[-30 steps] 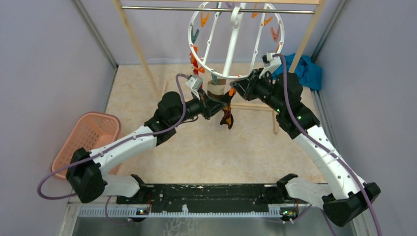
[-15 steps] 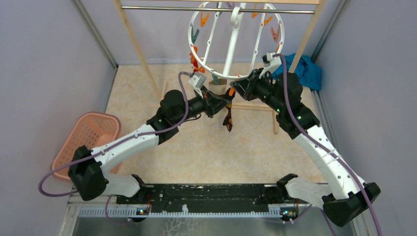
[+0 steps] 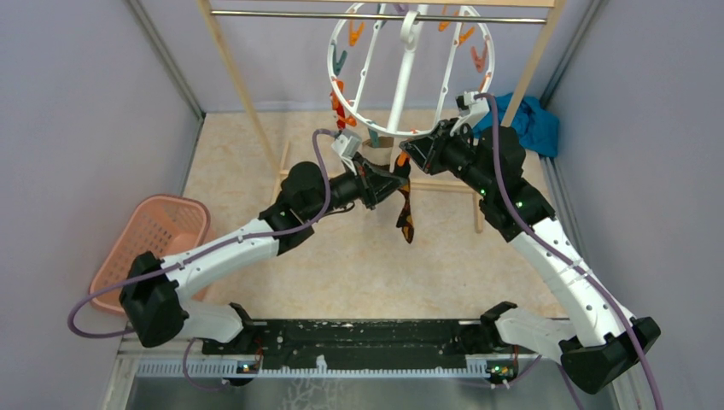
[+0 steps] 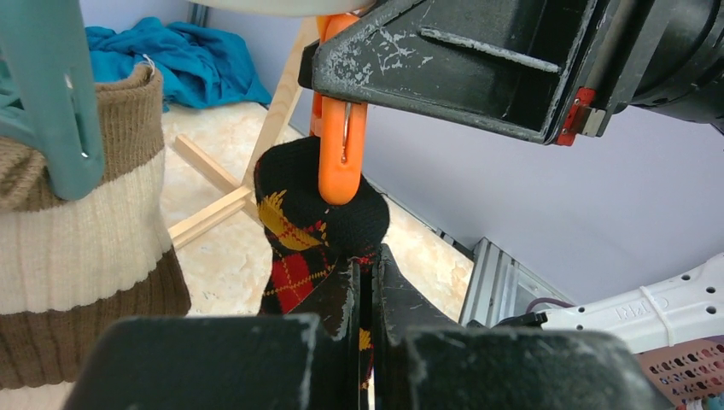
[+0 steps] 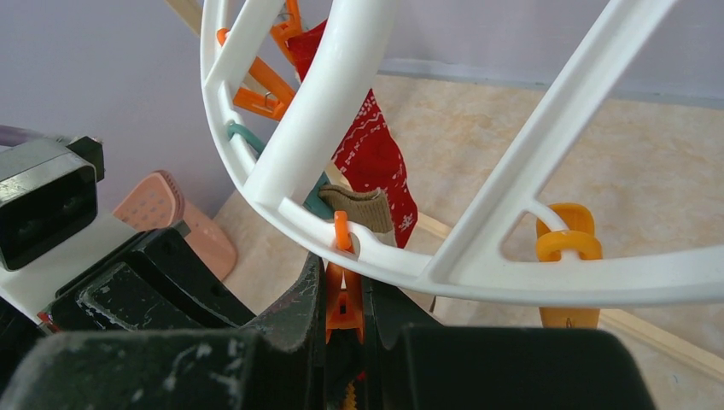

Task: Clip the socks to the hanger
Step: Clamp the sock onto the hanger.

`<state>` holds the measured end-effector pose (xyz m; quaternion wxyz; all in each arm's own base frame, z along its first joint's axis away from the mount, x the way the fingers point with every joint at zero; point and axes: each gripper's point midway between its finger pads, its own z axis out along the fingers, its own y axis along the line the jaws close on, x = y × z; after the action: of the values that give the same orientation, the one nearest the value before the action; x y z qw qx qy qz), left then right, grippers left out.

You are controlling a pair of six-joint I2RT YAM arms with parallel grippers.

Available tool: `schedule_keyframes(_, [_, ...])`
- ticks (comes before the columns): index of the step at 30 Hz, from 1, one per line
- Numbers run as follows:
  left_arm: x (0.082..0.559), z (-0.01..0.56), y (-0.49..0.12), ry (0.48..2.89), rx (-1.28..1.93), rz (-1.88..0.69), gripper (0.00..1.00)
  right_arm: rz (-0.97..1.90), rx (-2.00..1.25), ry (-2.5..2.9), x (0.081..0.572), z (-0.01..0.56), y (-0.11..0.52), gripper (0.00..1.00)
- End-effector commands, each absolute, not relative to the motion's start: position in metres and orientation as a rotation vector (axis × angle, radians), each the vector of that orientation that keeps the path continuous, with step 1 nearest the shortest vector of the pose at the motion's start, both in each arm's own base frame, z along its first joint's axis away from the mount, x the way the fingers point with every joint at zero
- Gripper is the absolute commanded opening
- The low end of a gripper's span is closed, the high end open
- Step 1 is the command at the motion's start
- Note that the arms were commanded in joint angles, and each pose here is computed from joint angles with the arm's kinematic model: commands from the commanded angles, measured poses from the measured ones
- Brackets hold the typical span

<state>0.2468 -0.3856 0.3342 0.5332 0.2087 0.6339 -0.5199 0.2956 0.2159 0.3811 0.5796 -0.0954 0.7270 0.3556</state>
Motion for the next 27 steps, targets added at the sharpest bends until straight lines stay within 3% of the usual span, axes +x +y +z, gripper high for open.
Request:
schedule_keyframes(1, [0.248,0.346,-0.387,1.451,0.474,-1.252,0.0,0.843,-0.212,1.663,0.291,0.391,0.213,0.0])
schedule_keyframes(24, [0.264,0.366,-0.396,1.415,0.502,-1.172,0.0,0.829,-0.2,1.638,0.288,0.401,0.207,0.0])
schedule_keyframes(27, [0.263,0.368,-0.395,1.411,0.504,-1.172,0.0,0.826,-0.197,1.633,0.288,0.402,0.206,0.07])
